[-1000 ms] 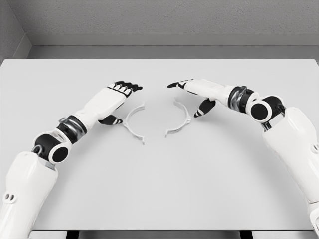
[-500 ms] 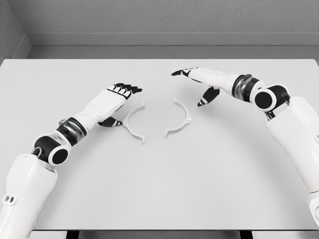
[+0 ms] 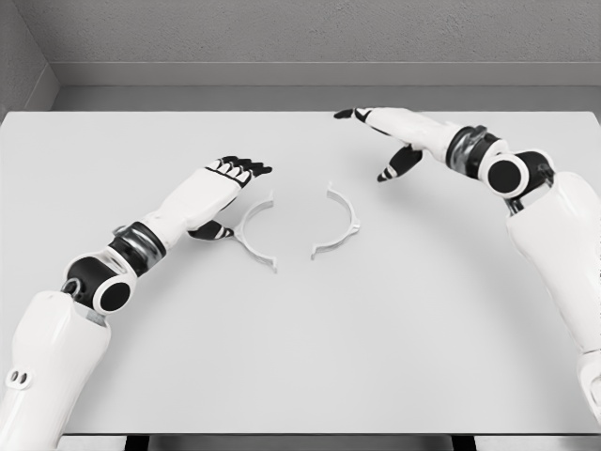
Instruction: Assemble PVC drainage pipe clamps
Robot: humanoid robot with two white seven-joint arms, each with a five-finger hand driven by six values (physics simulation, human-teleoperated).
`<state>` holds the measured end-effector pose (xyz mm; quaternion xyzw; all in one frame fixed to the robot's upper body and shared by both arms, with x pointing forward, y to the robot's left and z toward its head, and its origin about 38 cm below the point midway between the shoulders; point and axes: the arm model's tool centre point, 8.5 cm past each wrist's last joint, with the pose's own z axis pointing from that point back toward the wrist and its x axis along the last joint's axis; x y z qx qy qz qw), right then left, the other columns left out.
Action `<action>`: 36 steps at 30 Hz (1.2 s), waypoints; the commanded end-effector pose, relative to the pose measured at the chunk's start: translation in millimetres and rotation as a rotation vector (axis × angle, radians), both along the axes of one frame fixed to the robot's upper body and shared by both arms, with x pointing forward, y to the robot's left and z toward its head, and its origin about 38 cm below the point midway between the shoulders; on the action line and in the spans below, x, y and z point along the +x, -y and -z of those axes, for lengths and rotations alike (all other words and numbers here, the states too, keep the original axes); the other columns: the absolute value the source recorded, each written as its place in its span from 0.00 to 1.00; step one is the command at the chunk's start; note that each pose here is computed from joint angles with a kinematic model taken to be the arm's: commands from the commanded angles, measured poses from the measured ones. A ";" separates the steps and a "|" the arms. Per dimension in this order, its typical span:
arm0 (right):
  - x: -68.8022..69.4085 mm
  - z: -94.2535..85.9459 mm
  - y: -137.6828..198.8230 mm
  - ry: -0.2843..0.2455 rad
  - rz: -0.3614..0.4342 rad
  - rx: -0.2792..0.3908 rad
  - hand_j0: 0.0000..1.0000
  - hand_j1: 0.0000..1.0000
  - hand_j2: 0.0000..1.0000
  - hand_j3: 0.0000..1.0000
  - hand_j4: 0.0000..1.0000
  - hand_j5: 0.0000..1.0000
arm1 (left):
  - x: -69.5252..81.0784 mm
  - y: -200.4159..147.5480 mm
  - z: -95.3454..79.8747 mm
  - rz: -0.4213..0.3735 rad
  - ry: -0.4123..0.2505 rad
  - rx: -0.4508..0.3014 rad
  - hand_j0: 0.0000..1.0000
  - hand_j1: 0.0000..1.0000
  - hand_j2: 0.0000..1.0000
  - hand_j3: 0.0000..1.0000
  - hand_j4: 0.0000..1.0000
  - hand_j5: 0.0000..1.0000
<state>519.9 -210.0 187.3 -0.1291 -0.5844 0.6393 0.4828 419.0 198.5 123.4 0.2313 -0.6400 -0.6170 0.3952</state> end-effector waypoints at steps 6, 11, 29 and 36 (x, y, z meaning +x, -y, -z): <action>2.6 9.4 -13.8 -0.029 -0.005 0.022 1.00 1.00 1.00 1.00 1.00 1.00 | -0.5 0.5 0.2 0.001 -0.002 -0.005 1.00 1.00 1.00 1.00 1.00 1.00; 1.9 11.9 -28.3 -0.039 -0.022 0.042 1.00 1.00 1.00 1.00 1.00 1.00 | -2.6 -0.1 1.2 0.001 -0.003 -0.005 1.00 1.00 1.00 1.00 1.00 1.00; 0.3 18.1 -53.0 -0.056 -0.058 0.056 1.00 1.00 1.00 1.00 1.00 1.00 | -7.2 3.3 2.0 0.015 -0.003 -0.005 1.00 1.00 1.00 1.00 1.00 1.00; 6.3 26.3 -52.8 -0.087 -0.038 0.055 1.00 1.00 1.00 1.00 1.00 1.00 | -5.0 -18.7 -9.6 -0.019 0.025 -0.003 1.00 1.00 1.00 1.00 1.00 1.00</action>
